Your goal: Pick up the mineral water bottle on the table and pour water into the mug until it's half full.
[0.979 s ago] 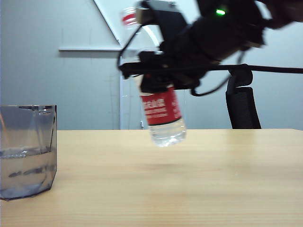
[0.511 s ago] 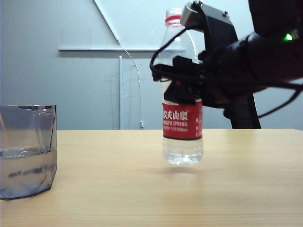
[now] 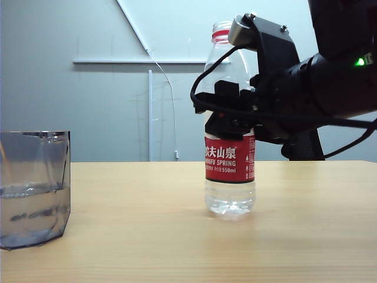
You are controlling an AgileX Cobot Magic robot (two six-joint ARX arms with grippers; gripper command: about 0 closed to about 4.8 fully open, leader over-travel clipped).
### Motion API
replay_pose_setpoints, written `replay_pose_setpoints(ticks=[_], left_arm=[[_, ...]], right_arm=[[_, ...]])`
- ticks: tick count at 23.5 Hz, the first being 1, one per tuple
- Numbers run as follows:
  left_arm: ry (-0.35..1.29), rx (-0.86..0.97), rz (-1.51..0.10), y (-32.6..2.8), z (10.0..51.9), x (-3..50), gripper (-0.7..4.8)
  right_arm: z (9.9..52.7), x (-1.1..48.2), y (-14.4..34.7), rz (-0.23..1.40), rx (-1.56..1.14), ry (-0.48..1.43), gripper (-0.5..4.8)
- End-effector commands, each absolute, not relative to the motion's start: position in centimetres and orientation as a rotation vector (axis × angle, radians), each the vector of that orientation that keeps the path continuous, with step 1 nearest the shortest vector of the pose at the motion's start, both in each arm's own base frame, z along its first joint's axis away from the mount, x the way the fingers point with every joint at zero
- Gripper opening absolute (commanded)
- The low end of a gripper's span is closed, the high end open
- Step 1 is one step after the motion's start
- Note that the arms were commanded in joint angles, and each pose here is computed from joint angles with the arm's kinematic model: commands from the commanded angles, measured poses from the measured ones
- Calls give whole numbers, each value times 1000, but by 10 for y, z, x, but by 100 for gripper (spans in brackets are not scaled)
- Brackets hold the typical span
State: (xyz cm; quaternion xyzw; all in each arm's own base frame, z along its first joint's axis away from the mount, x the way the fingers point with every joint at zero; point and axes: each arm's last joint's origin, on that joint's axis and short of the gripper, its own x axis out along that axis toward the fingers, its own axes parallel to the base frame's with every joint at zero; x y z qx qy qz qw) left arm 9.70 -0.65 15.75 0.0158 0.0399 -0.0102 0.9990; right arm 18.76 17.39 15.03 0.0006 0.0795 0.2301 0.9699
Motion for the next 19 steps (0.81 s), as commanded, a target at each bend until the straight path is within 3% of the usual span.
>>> replay_pose_setpoints(ticks=[1,4,9,19], left_arm=[[70,28,-20,-6,159,97,-2],[70,28,-21,-6,159,97,-2],[70,28,-21,-6,159,97,-2],[70,28,-20,-6,159,97,-2]], right_arm=[[153,188,175,468,32,143,214],[152,188,175,473,32,147,253],[152,187,175,484,32,151,479],[152,176,165,484,71,152,479]])
